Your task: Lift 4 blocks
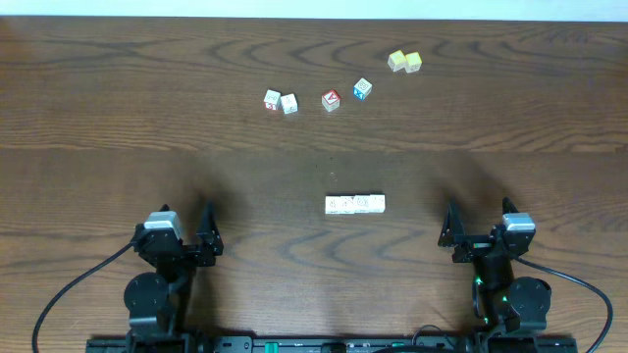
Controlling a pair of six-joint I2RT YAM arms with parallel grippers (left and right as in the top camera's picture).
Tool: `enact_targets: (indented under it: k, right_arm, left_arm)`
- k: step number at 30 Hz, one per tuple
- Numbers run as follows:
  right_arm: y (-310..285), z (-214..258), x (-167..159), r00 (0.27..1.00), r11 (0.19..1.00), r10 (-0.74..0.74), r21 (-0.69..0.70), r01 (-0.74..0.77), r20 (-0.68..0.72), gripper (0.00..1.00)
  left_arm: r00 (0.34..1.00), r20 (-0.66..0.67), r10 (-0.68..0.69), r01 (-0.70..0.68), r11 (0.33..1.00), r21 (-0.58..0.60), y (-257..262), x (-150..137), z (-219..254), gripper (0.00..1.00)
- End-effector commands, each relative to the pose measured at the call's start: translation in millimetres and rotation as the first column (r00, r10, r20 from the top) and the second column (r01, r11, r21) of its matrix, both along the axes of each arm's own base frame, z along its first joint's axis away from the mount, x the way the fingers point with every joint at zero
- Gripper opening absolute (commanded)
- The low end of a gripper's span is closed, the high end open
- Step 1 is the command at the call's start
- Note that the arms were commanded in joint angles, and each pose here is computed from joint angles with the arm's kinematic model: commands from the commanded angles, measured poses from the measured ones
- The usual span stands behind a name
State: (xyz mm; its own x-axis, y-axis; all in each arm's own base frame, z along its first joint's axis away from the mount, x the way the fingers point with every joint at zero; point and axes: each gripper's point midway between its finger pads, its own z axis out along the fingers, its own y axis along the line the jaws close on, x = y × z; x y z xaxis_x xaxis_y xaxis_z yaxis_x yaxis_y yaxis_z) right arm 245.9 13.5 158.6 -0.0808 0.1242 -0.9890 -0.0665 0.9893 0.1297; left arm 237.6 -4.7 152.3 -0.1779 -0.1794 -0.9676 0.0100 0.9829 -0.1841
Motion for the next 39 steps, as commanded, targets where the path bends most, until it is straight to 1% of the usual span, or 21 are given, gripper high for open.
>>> enact_targets:
  k: [1,4,8,11,23,24,26,29,35,39]
  right_arm:
    - [-4,-1,0,1.000,1.000,-0.018,0.000,0.018,0.002,0.99]
    - [-4,-1,0,1.000,1.000,-0.018,0.000,0.018,0.001,0.99]
    - [-4,-1,0,1.000,1.000,-0.018,0.000,0.018,0.001,0.99]
    - [-4,-1,0,1.000,1.000,-0.018,0.000,0.018,0.002,0.99]
    - [-4,-1,0,1.000,1.000,-0.018,0.000,0.018,0.001,0.99]
    - [-4,-1,0,1.000,1.000,-0.018,0.000,0.018,0.001,0.99]
    - [-4,-1,0,1.000,1.000,-0.018,0.000,0.018,0.001,0.99]
    - [-4,-1,0,1.000,1.000,-0.018,0.000,0.018,0.001,0.99]
    - [-4,-1,0,1.000,1.000,-0.018,0.000,0.018,0.001,0.99]
    - [-4,-1,0,1.000,1.000,-0.018,0.000,0.018,0.001,0.99]
  left_arm:
    - [1.000,0.005,-0.015,0.015,1.000,0.023,-1,3,-10,0.77]
    - [0.999,0.032,-0.024,0.023,0.999,0.033,-3,6,-11,0.77]
    - [0.990,0.050,-0.128,0.119,0.980,0.158,-17,5,-9,0.78]
    - [0.992,0.048,-0.121,0.110,0.975,0.192,-15,5,-10,0.77]
    - [0.995,0.040,-0.093,0.084,0.978,0.189,-10,6,-12,0.77]
    - [0.996,0.039,-0.079,0.071,0.982,0.176,-8,6,-12,0.78]
    - [0.999,0.032,-0.005,0.001,0.995,0.103,3,6,-14,0.78]
    - [0.999,0.028,0.015,-0.017,0.998,0.066,5,6,-14,0.77]
    - [0.999,0.029,0.015,-0.017,0.997,0.069,5,6,-14,0.77]
    - [1.000,0.030,0.006,-0.009,0.995,0.096,4,6,-14,0.78]
